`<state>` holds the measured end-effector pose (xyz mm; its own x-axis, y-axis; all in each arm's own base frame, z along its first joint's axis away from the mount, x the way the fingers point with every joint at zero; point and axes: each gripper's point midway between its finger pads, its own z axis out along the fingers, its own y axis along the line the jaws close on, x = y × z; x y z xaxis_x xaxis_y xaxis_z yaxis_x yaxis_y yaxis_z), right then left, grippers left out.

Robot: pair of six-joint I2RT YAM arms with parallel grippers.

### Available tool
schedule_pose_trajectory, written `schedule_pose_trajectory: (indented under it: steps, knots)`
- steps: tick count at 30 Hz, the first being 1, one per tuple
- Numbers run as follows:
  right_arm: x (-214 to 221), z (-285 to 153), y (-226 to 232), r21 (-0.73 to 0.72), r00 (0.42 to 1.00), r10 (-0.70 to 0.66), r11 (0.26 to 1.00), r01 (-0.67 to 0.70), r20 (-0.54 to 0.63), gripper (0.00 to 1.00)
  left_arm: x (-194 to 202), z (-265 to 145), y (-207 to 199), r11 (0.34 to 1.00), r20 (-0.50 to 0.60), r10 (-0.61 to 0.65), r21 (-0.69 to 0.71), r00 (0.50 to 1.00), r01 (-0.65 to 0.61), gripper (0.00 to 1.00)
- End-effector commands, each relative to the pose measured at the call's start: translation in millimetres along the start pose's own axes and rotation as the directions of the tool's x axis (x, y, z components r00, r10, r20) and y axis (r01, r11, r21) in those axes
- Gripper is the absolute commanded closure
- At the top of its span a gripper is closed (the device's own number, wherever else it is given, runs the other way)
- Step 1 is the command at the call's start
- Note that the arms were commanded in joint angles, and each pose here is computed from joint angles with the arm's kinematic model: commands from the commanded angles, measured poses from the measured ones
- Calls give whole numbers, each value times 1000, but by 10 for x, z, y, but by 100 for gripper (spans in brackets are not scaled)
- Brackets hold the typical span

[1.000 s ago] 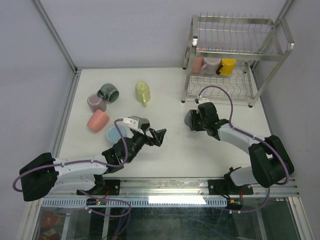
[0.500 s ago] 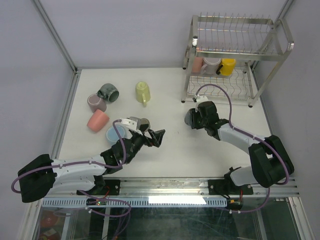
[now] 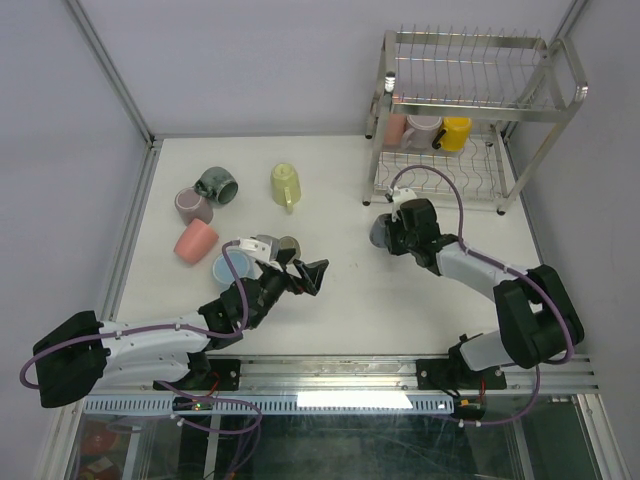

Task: Load the cups into the dish rack
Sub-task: Pick up the cup at the center of the board, then turn the cup upside down in the dish rack.

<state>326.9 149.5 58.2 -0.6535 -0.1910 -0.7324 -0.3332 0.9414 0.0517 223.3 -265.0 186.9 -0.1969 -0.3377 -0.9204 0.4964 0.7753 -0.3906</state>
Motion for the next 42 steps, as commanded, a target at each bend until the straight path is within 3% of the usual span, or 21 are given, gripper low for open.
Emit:
schedule_pose_trajectory:
  steps: [1,13,28,42]
  knots:
    - [-284,-70,-11,-22,996,-45,999,47,74,100,-122,-14,-11,1000,45,-27,8,999,27,1]
    - [-750,-648,-331,-104,960,-123,983,153,253,100,-138,-25,-8,999,52,-32,9,998,31,1]
    - [-1408,-1284,-1690,214,869,-128,976,26,478,100,-155,-38,-28,999,57,-37,24,998,35,1]
    - [-1804,-1079,-2282,415,789,-291,909,51,541,100,-139,-28,-13,999,59,-31,17,998,30,1]
